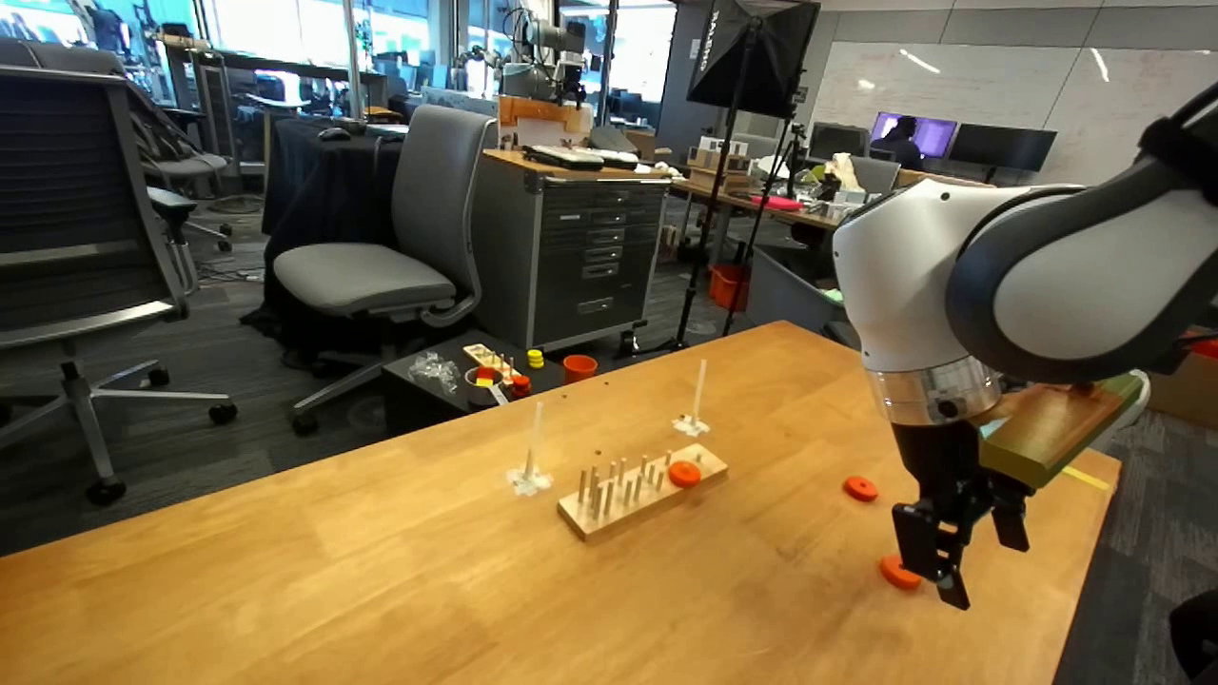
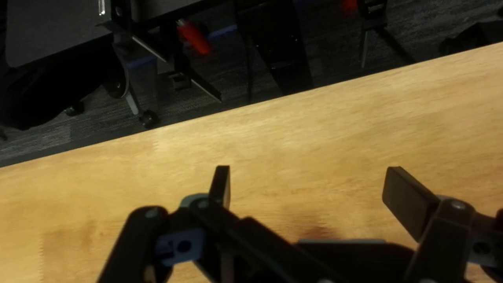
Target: Pick up the orange object, hang it through its center hole on the object, pick up the second orange object and hang it on top of the first orange object
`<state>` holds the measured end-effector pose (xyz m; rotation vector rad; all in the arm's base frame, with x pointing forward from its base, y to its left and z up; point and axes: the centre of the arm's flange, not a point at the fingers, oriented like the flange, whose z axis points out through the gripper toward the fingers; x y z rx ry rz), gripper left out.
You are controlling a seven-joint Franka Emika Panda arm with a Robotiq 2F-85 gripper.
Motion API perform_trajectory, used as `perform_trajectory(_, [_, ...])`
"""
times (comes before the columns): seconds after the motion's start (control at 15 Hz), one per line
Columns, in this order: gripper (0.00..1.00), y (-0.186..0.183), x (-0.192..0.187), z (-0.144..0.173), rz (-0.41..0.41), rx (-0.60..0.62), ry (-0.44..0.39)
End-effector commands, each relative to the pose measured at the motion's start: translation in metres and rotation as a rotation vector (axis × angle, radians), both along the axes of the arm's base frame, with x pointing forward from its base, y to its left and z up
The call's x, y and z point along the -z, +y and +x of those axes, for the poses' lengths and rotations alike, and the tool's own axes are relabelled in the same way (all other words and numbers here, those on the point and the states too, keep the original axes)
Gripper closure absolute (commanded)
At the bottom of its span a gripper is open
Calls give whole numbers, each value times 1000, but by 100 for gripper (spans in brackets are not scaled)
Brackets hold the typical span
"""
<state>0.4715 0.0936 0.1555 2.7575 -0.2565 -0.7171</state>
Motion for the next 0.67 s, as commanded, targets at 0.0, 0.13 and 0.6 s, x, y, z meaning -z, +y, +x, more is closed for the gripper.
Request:
perform_trajectory(0.0, [0,5,14,3,51,89,-145])
perform_trajectory(0.13, [0,10,22,5,93,145,-238])
perform_trajectory(0.6, [0,4,24,-5,127,346,-549])
